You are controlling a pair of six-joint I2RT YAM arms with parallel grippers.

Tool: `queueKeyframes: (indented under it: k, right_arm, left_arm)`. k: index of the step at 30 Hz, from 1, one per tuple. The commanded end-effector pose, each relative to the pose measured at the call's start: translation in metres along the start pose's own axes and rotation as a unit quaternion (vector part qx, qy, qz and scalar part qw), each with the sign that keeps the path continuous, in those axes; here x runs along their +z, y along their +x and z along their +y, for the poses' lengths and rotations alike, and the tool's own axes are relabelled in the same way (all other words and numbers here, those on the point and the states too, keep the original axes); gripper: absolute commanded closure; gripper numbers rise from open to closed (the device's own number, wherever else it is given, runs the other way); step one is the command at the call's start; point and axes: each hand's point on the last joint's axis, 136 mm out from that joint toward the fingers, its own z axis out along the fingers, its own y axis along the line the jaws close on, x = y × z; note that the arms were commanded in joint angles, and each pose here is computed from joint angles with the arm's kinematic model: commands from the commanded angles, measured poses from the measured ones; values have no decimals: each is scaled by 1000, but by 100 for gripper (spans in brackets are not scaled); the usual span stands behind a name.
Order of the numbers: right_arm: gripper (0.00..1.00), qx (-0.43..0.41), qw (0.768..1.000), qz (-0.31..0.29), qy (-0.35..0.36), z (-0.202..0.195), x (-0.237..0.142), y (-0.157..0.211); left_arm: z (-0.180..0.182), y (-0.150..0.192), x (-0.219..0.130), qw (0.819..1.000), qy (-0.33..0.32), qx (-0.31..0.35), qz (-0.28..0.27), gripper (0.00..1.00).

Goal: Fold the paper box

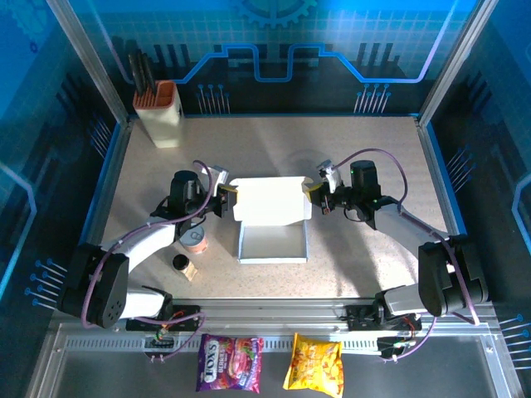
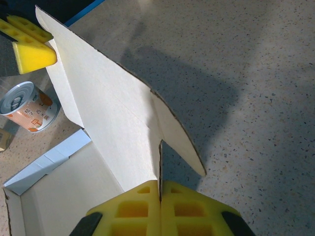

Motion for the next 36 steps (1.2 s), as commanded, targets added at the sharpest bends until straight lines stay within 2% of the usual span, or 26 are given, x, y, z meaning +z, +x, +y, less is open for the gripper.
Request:
queueKeyframes:
  k: [1,7,11,17,22,23,26,32,36]
  right_arm:
    - [97,-10,1000,-5,-4,5,0,-11]
    - [97,-10,1000,-5,-3,5,-1,-11]
    - [97,-8,1000,-3,-2,5,-1,-11]
    - [88,4,1000,8,9,3,-3,-13]
    - [89,4,1000,14,10,3,-3,-13]
    - [93,5,1000,17,8,3,-3,-12]
    - [96,7,1000,23,9,3,-3,-11]
    - [100,20,998,20,48,-1,-4,-16]
    - [100,39,994,14,106,-5,-1,-25]
  left_arm:
    - [-3,-3,1,1000,1,1,3,82]
    - [-5,-3,2,1000,6,5,7,83]
    - [-7,-2,3,1000,9,8,10,90]
    - [-7,-2,2,1000,8,10,8,96]
    - [-8,-2,3,1000,9,11,9,97]
    - [-8,-2,2,1000,9,11,9,97]
    - [-8,-4,1,1000,4,17,6,96]
    - [2,-13,-3,999,-50,19,4,94]
    - [12,-20,-4,995,-98,-2,-1,100]
